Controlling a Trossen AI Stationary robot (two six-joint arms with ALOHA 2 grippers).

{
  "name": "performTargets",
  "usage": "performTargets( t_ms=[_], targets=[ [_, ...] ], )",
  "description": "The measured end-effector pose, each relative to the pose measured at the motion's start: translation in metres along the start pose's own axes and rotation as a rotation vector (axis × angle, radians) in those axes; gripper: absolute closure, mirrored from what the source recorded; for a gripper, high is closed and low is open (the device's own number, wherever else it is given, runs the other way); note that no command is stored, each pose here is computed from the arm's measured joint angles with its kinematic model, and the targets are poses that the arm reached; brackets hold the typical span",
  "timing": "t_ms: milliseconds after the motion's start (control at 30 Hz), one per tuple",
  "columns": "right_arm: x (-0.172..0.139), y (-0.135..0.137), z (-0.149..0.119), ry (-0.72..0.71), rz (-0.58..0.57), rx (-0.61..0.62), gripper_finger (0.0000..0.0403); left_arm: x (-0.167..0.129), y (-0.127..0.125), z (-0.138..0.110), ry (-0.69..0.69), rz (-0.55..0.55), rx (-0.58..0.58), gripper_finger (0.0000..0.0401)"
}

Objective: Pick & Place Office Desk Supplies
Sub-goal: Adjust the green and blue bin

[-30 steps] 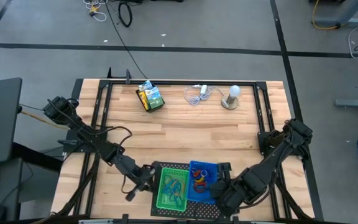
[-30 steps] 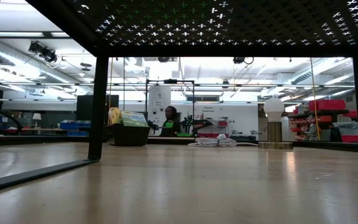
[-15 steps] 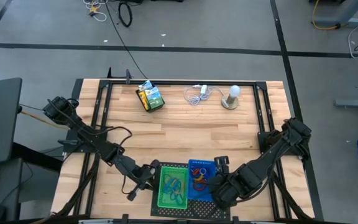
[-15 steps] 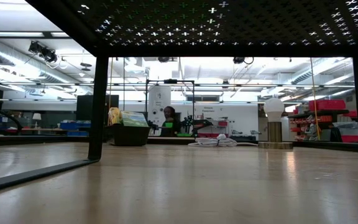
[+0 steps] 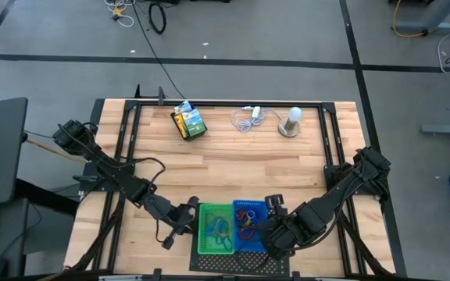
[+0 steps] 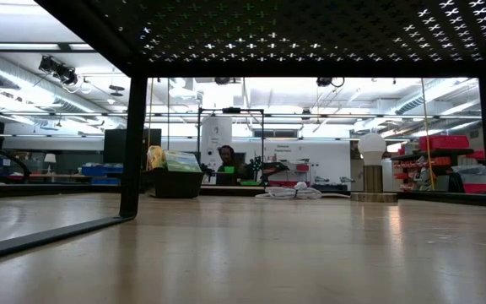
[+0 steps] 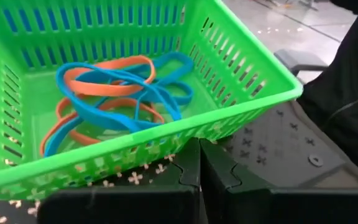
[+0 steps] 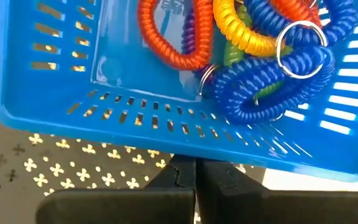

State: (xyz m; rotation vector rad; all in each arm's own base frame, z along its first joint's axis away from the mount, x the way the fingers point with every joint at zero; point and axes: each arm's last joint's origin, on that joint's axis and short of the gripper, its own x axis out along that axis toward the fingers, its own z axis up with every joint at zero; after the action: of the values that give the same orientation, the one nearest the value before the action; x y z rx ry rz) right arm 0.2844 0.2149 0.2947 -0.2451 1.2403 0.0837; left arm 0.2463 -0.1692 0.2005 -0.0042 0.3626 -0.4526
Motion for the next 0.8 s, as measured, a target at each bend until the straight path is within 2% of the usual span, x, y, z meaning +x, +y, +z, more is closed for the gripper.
performTargets(
  t_ms=[267,567,800],
  targets=[
    [0.001,-0.002,0.002,-0.006,0.002,-0.001,0.0403,-0.006,-0.002,-0.001,0.056,-0.013,-0.027,0.04],
    [0.001,-0.002,0.002,-0.009,0.002,-0.001,0.0403,-0.041,-0.015,0.018,0.007,0.067,0.008,0.04],
    [0.001,-0.003,0.005,-0.03,0.009,-0.012,0.0403,-0.048,-0.015,0.017,0.035,0.105,0.008,0.04]
  ],
)
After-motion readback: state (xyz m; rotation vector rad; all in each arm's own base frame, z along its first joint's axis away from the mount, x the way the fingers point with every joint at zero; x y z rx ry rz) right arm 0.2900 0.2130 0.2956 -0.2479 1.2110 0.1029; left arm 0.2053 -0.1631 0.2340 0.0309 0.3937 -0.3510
